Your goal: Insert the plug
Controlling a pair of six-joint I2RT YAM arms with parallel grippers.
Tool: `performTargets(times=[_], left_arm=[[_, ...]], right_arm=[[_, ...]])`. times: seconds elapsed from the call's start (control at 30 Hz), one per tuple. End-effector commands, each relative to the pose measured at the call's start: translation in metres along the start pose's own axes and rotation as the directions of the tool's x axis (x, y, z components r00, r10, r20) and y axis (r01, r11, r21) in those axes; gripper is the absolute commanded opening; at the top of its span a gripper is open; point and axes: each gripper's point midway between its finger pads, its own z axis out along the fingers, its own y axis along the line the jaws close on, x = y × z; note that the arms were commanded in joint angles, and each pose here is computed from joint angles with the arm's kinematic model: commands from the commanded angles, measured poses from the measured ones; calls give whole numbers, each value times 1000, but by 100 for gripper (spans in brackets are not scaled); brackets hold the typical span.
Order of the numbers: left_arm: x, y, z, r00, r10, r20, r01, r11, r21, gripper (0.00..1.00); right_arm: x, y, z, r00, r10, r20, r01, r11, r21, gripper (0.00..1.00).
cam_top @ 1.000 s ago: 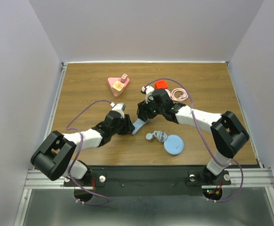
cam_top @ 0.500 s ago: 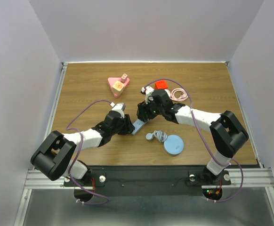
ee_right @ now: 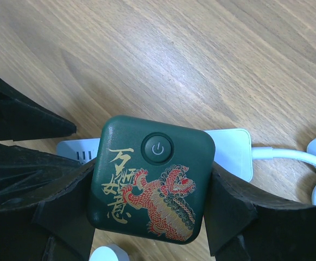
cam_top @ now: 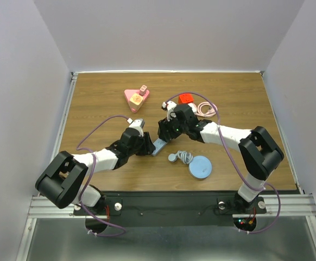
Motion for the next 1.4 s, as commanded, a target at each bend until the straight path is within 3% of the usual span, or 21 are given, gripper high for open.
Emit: performTargets(times=[0.0,0.73,1.37], left_arm=[[16,14,-3,998,19,-52,-21,999,-40,55],[16,14,-2,998,19,-52,-22,999,-42,55],[16,13,-2,998,25,-57,-27,999,-35,55]], right_arm=[[-23,3,2,997,-19,68,19,1000,-1,0],[-10,-5,4,998,-23,65,21,999,36,0],[25,2,1,996,-93,10,93,996,2,0]])
